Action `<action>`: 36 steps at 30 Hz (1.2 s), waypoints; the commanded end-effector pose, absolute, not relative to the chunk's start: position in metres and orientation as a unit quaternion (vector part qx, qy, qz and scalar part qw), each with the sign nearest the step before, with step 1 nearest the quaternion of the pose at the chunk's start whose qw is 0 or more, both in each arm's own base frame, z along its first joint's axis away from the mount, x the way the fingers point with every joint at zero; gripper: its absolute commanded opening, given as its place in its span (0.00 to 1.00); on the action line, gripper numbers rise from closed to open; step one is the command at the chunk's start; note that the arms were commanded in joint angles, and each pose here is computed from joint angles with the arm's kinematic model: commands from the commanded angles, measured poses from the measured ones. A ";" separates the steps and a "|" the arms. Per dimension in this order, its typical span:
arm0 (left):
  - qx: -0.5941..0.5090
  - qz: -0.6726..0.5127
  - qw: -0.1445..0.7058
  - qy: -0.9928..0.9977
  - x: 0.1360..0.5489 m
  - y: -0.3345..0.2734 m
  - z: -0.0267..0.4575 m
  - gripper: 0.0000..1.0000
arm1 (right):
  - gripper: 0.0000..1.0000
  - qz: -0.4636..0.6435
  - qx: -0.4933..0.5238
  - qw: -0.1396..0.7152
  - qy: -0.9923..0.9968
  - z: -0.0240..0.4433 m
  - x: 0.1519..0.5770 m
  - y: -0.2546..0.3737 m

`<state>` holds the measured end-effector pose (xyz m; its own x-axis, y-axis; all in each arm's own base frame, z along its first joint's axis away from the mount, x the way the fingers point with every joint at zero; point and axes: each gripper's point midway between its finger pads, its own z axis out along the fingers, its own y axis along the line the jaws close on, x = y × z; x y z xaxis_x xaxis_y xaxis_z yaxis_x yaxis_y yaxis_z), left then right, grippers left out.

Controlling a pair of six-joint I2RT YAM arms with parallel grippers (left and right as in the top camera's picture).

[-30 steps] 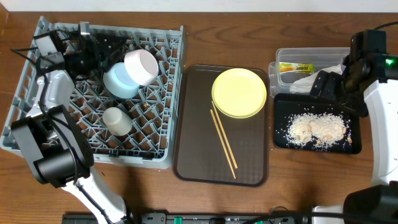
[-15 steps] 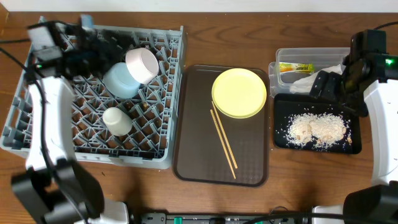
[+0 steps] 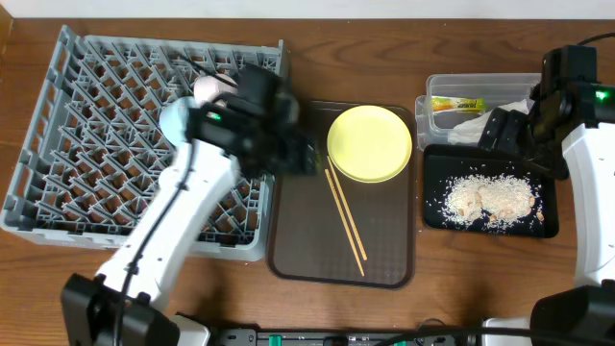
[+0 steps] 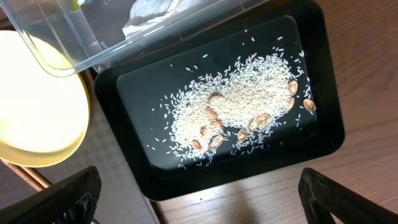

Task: Sort waste into correct bins and load items into the dishwasher
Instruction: 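Reach left gripper to the chopsticks on the tray and grasp one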

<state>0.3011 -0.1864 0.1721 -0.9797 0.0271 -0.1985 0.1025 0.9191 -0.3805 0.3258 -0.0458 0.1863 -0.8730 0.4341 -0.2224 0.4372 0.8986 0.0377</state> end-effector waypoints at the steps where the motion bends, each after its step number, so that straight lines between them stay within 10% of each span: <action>1: -0.032 -0.114 0.084 0.989 0.288 -0.180 0.143 0.86 | 0.99 -0.011 0.233 0.122 0.965 0.191 0.326 -0.049; 36: -0.130 -0.013 -0.009 0.991 0.246 -0.235 -0.014 0.76 | 0.99 -0.011 0.233 0.117 0.965 0.191 0.323 -0.049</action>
